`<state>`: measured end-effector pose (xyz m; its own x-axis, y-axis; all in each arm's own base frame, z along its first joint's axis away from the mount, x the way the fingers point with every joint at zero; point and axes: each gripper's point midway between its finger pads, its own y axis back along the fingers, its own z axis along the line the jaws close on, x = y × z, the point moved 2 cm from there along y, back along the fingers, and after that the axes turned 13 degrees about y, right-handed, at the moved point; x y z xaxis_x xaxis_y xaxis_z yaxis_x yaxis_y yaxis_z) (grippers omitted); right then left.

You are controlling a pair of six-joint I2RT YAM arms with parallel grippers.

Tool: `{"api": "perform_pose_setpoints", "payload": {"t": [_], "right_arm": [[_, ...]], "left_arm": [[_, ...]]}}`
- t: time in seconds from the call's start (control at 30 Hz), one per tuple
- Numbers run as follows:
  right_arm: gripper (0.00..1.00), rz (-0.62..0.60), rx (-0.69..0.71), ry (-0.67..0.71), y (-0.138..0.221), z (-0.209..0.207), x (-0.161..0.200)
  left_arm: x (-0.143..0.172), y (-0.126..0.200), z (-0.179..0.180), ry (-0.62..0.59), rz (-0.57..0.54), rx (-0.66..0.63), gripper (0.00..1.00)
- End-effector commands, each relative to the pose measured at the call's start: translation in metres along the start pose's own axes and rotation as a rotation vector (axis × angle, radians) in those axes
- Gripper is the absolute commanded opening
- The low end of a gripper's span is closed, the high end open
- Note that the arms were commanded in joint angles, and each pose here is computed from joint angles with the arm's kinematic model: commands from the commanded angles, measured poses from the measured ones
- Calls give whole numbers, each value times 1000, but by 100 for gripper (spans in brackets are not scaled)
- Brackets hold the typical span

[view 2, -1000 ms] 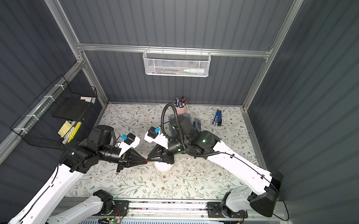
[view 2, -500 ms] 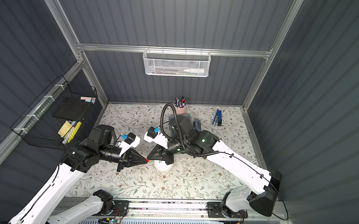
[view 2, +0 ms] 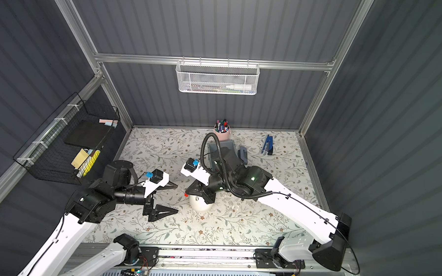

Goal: Cover the protruding screws with screw protection sleeves
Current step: Pick up the screw protection sleeve from the storage box, then attach the screw protection sleeve to the screw.

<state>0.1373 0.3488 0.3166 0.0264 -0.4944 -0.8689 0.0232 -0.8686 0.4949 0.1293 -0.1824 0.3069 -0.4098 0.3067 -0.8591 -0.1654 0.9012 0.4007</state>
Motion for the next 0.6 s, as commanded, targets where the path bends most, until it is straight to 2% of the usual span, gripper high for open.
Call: {"api": "perform_pose_setpoints", "payload": {"t": [0.0, 0.13, 0.2, 0.37, 0.57], "right_arm": [[0, 84, 260, -6, -4, -40, 25], [0, 174, 431, -45, -11, -70, 54], [0, 217, 460, -59, -17, -78, 66], [0, 353, 496, -147, -31, -94, 94], [0, 405, 511, -167, -42, -101, 113]], "left_arm": [[6, 2, 29, -57, 8, -189, 99], [8, 6, 54, -52, 10, -346, 99], [9, 8, 62, -49, 11, -393, 99], [11, 10, 68, -48, 7, -435, 100], [9, 10, 66, -51, 0, -424, 99]]}}
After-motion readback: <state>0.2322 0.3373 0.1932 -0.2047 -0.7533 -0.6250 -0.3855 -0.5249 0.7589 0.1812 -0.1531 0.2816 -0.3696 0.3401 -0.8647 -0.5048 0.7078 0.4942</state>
